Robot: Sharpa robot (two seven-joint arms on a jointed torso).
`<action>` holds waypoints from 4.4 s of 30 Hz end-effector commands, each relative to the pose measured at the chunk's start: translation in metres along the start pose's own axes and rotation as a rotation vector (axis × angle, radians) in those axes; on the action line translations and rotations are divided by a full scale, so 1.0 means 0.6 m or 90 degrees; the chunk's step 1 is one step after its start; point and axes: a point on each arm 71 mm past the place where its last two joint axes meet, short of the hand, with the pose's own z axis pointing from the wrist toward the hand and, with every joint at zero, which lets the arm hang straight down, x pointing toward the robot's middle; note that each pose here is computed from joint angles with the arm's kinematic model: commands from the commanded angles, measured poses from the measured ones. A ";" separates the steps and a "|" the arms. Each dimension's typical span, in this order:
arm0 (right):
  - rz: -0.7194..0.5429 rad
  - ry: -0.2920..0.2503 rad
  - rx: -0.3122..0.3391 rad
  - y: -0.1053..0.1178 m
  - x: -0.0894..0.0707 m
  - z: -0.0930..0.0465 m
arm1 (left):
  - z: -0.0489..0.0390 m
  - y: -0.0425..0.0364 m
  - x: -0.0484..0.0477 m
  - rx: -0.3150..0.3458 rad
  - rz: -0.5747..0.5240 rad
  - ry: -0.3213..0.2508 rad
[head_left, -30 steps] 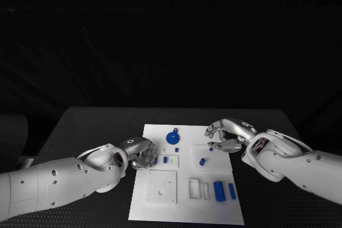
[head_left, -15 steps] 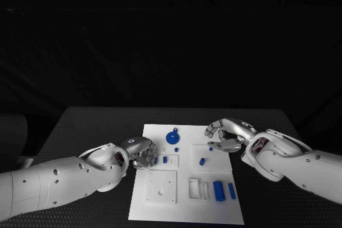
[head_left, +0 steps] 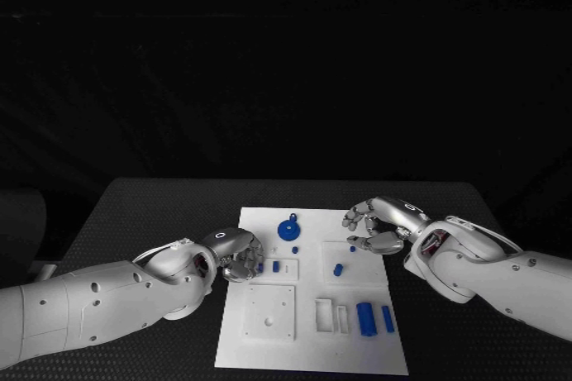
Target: Assemble the parts on the task board
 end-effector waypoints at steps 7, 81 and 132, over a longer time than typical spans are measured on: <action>0.001 0.004 -0.008 0.003 0.001 0.000 | 0.002 0.001 0.005 -0.007 0.033 0.005; 0.007 0.013 0.001 -0.002 0.002 -0.001 | -0.001 0.000 0.005 0.001 0.022 0.008; 0.009 0.020 0.008 -0.007 0.003 0.000 | -0.006 0.003 0.009 -0.003 0.022 0.035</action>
